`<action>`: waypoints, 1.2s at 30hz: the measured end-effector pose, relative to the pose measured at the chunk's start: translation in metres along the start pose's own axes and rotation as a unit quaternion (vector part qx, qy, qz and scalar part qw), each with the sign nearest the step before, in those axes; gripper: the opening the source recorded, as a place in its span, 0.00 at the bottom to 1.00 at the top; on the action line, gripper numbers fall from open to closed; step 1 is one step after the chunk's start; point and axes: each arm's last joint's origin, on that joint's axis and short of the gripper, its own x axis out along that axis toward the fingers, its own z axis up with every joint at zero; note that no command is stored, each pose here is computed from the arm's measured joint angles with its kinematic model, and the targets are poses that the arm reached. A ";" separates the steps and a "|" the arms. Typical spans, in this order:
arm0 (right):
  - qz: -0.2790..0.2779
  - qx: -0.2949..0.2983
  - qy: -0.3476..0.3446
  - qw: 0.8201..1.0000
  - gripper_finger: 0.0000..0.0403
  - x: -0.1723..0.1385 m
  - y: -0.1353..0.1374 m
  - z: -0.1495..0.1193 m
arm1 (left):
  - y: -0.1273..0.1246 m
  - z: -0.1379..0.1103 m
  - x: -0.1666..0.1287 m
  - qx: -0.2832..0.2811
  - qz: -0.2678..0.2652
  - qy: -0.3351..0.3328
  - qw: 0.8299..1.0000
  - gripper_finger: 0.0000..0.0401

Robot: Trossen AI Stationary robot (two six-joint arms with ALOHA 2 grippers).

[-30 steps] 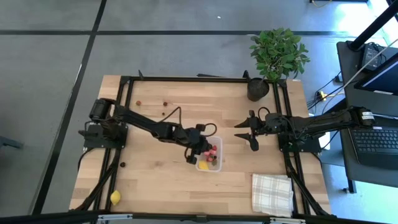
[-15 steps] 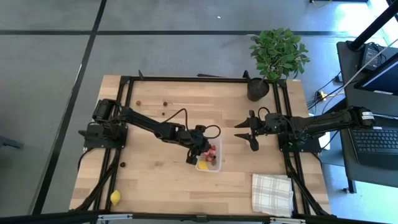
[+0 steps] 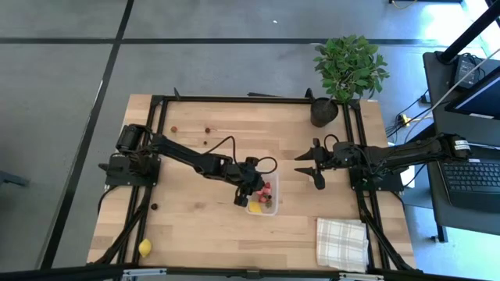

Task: Pick and placing Produce into tupperware
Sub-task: Put the blackberry into the transparent bin, then put the cherry into the transparent bin

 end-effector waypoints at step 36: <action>0.000 0.000 0.000 1.000 0.49 0.000 0.000 0.000 | 0.000 0.000 0.000 0.018 0.001 -0.002 1.000 0.42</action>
